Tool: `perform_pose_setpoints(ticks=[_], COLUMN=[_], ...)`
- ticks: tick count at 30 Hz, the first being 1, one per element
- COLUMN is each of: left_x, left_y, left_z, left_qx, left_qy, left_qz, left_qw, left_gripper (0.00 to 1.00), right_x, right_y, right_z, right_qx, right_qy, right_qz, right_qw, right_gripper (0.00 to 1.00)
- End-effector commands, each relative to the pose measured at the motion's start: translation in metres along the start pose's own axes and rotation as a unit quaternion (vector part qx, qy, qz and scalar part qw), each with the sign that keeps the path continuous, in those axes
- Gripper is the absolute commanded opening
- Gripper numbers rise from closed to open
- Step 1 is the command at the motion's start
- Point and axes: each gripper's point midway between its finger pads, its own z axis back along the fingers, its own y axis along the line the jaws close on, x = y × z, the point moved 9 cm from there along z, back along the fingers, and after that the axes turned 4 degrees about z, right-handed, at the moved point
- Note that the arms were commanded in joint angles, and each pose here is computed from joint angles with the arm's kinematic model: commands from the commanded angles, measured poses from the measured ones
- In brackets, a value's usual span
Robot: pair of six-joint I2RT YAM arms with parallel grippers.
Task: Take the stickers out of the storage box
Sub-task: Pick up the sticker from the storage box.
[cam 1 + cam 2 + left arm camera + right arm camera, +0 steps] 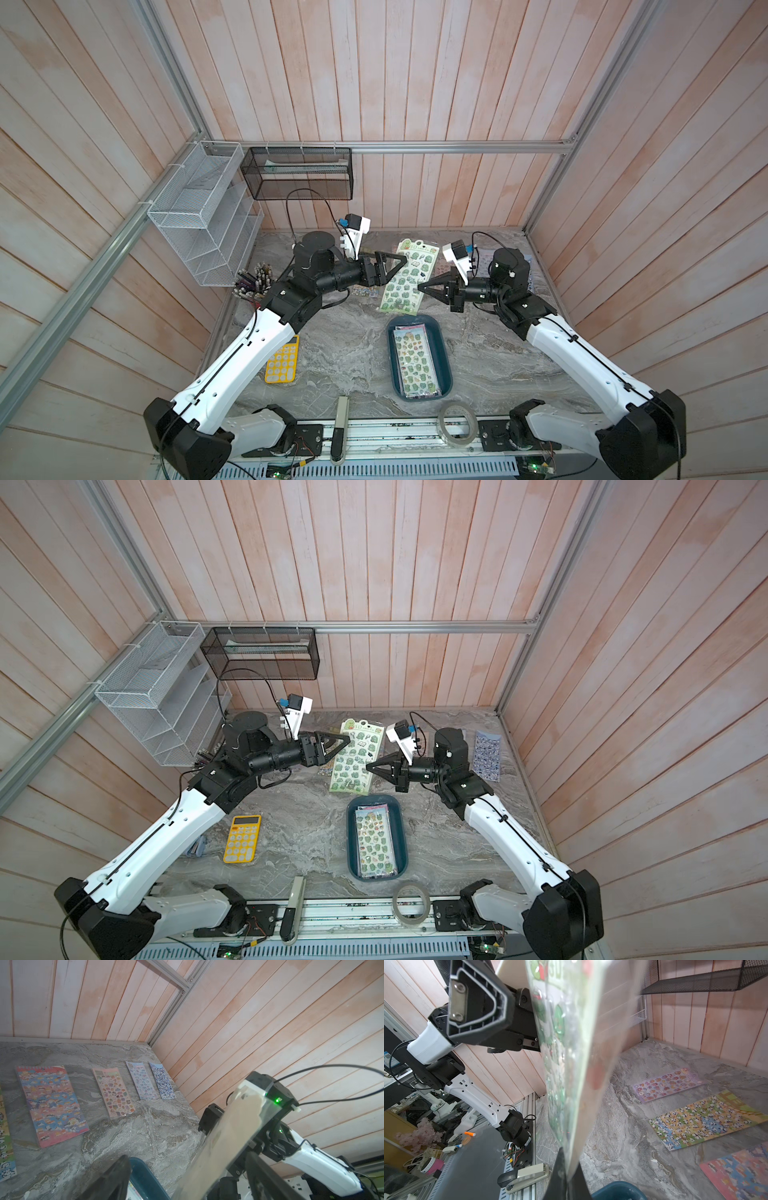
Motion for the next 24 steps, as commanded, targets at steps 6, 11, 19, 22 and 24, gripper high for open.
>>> perform_pose_setpoints(ticks=[6, 11, 19, 22, 24], left_x=[-0.021, -0.023, -0.03, -0.032, -0.033], left_y=[-0.001, -0.003, 0.006, 0.008, 0.009], left_z=[-0.015, -0.031, -0.043, -0.041, -0.04], left_qx=[-0.084, -0.095, -0.122, -0.131, -0.137], left_qy=[0.052, 0.067, 0.053, 0.029, 0.014], left_qz=[0.001, 0.0, 0.043, 0.056, 0.063], left_qw=[0.995, 0.993, 0.99, 0.989, 0.988], left_gripper=[0.61, 0.0, 0.0, 0.0, 0.0], right_x=[-0.001, 0.0, 0.002, 0.001, 0.0], right_y=[-0.007, -0.008, -0.01, -0.011, -0.011], right_z=[-0.002, -0.002, 0.002, 0.003, 0.003], right_qx=[-0.005, -0.019, -0.061, -0.064, -0.062], right_qy=[0.024, 0.021, -0.01, -0.028, -0.041], right_qz=[-0.015, -0.019, -0.035, -0.05, -0.061], right_qw=[1.0, 0.999, 0.997, 0.996, 0.995], right_gripper=[0.0, 0.0, 0.44, 0.46, 0.45])
